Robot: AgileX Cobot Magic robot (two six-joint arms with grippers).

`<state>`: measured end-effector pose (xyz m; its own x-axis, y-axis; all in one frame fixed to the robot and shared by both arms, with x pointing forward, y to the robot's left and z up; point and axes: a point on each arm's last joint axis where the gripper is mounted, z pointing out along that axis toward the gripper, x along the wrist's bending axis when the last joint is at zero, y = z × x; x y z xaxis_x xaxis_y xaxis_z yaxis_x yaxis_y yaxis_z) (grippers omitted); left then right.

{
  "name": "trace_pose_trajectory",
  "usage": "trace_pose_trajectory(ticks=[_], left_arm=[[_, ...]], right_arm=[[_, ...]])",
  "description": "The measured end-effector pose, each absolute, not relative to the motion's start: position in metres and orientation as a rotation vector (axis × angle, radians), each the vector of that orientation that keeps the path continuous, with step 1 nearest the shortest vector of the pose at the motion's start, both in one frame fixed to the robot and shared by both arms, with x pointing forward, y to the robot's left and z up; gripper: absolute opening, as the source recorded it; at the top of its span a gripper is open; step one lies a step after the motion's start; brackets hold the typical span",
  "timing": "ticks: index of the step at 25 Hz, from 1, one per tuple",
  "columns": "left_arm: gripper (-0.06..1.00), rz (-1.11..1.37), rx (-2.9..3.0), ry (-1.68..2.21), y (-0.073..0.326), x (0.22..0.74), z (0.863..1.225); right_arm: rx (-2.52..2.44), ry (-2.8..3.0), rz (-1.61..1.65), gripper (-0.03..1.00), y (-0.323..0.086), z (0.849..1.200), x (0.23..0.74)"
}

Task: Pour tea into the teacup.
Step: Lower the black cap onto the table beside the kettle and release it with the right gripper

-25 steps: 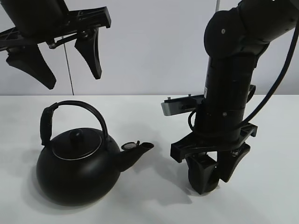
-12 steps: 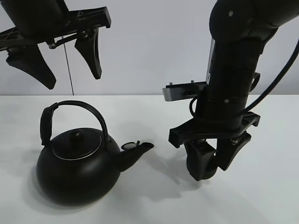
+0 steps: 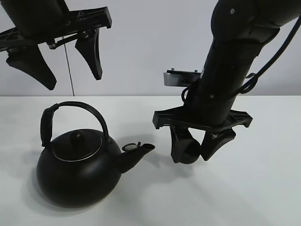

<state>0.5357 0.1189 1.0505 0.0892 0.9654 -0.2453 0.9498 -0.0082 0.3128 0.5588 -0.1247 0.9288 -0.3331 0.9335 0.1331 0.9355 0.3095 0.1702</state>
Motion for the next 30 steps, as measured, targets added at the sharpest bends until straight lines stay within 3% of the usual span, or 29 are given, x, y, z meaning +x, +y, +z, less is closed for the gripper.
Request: trace_pose_trajectory(ticks=[10, 30], left_arm=[[0.54, 0.053, 1.983, 1.884, 0.119, 0.5357, 1.0505], [0.54, 0.053, 1.983, 1.884, 0.119, 0.5357, 1.0505]], right_arm=[[-2.025, -2.359, -0.45, 0.39, -0.1216, 0.9304, 0.565], [-1.971, -2.379, -0.491, 0.39, -0.1187, 0.9312, 0.5653]])
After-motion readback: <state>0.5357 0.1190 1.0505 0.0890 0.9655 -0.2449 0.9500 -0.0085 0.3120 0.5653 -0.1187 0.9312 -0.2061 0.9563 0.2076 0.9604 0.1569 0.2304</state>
